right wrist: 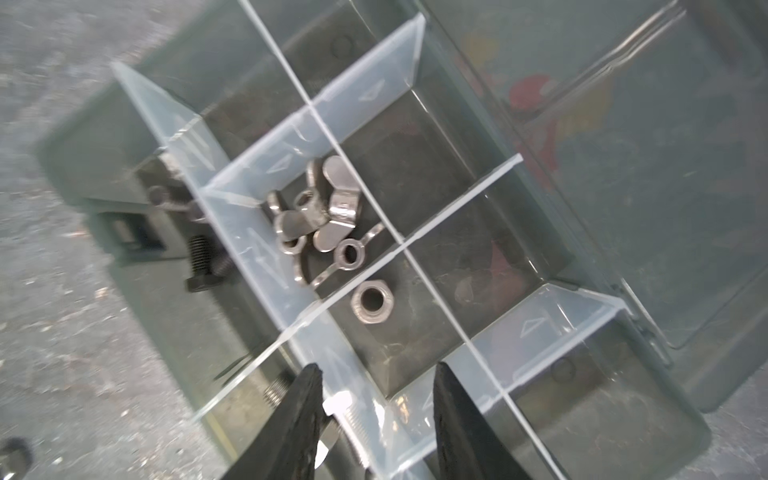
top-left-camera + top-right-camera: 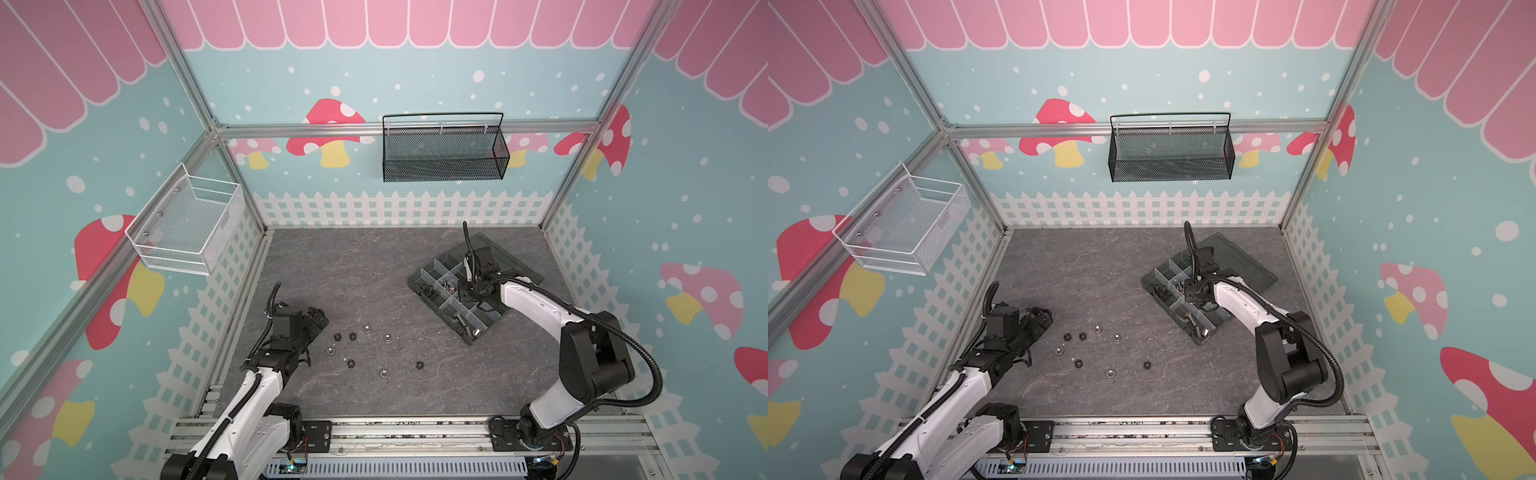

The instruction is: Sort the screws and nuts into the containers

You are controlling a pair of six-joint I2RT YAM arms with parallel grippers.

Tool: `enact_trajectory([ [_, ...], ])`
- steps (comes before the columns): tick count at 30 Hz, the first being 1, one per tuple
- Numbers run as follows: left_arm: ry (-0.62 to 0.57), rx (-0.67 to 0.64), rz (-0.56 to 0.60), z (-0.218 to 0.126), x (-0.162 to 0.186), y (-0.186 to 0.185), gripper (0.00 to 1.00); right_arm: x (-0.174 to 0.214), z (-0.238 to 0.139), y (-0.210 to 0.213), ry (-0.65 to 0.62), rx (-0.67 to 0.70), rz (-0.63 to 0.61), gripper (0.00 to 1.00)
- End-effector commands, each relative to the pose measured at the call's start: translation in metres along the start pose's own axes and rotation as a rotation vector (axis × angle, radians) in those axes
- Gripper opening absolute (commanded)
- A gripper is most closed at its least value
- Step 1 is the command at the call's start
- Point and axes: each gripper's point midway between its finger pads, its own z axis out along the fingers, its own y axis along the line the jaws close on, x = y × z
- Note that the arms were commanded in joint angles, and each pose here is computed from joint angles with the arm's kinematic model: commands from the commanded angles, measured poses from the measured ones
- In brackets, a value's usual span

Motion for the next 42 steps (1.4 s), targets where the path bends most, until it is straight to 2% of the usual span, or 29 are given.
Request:
enact_trajectory([
  [1,-0.030,-0.021,0.009,-0.004,-0.012,-0.002,1.00,-0.003,-0.024,0.022,-0.036,-0.024,-0.038,0.46],
  [6,-0.028,-0.024,0.002,-0.003,-0.013,-0.001,1.00,0.015,-0.031,0.086,-0.015,-0.101,-0.150,0.46],
  [14,-0.023,-0.051,0.003,-0.004,-0.009,0.009,1.00,0.071,-0.018,0.189,0.116,-0.301,-0.308,0.46],
  [19,-0.022,-0.033,0.010,-0.008,-0.009,0.007,1.00,0.103,-0.006,0.224,0.193,-0.305,-0.405,0.46],
  [28,-0.004,-0.041,0.052,-0.017,-0.006,0.010,0.99,0.125,0.019,0.249,0.271,-0.287,-0.490,0.47],
  [42,0.042,-0.069,0.077,-0.017,0.007,0.022,0.97,0.132,0.042,0.242,0.304,-0.211,-0.519,0.42],
])
